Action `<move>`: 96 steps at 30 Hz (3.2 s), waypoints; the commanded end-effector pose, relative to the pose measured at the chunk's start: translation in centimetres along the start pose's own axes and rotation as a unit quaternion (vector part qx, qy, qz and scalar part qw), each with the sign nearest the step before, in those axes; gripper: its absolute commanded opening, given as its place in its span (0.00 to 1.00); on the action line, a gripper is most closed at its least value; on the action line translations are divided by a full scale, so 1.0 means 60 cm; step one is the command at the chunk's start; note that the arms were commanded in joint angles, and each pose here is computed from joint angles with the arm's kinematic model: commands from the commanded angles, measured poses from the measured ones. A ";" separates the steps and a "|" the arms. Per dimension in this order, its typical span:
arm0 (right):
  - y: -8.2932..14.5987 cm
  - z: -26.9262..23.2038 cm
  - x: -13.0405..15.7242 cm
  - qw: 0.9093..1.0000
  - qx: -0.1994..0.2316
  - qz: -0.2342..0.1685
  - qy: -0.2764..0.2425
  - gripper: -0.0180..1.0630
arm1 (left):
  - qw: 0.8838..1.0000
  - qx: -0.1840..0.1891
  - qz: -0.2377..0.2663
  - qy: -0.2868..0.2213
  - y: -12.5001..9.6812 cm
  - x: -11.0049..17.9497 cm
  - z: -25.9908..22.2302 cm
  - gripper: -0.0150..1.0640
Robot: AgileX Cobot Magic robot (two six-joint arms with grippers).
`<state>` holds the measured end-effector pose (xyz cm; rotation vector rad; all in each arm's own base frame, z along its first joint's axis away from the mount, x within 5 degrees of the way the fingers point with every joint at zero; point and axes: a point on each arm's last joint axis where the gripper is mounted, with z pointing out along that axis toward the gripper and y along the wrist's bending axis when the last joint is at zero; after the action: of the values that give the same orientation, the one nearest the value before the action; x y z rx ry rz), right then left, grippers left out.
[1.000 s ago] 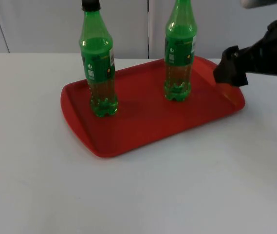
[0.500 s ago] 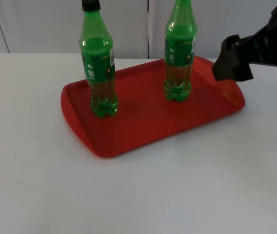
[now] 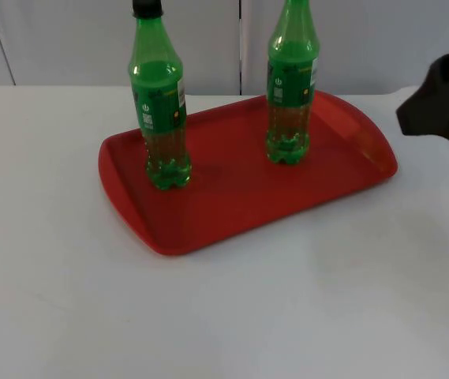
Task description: Place the bottle upright on the tray.
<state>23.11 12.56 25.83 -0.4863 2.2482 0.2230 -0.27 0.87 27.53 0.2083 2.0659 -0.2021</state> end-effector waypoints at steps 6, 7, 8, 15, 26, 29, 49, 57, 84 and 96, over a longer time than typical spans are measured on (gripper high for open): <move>-0.002 -0.053 0.011 0.999 -0.009 0.010 -0.044 0.99 | 1.000 0.000 -0.002 -0.003 0.001 0.001 0.001 0.99; -0.003 -0.067 0.013 0.998 -0.010 0.011 -0.056 0.99 | 1.000 0.000 -0.002 -0.003 0.001 0.001 0.001 0.99; -0.003 -0.072 0.014 0.998 -0.010 0.012 -0.060 0.99 | 1.000 0.000 -0.002 -0.003 0.001 0.001 0.001 0.99; -0.008 -0.138 0.015 0.991 -0.009 -0.036 -0.130 0.99 | 1.000 0.000 -0.002 -0.003 0.001 0.001 0.001 0.99; -0.015 -0.233 0.028 0.978 -0.015 -0.019 -0.208 0.99 | 1.000 0.001 -0.003 -0.002 0.000 0.001 0.001 0.99; -0.016 -0.243 0.040 0.976 -0.020 -0.013 -0.217 0.99 | 1.000 0.001 -0.003 -0.002 0.000 0.001 0.001 0.99; -0.016 -0.327 0.168 0.975 -0.064 -0.038 -0.210 0.99 | 1.000 0.002 -0.001 -0.002 0.000 0.001 0.001 0.99; -0.017 -0.357 0.211 0.973 -0.075 -0.043 -0.213 0.99 | 1.000 0.002 -0.001 -0.002 0.000 0.001 0.001 0.99; -0.041 -0.374 0.258 0.988 -0.009 -0.032 -0.153 0.99 | 1.000 0.002 -0.001 -0.002 0.000 0.001 0.001 0.99; -0.038 -0.362 0.268 0.992 -0.018 -0.031 -0.122 0.99 | 1.000 0.002 -0.002 -0.002 0.000 0.001 0.001 0.99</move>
<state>-0.45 -0.75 28.21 -0.5177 1.9879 0.2709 -0.27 0.87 27.53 0.2040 2.0664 -0.2047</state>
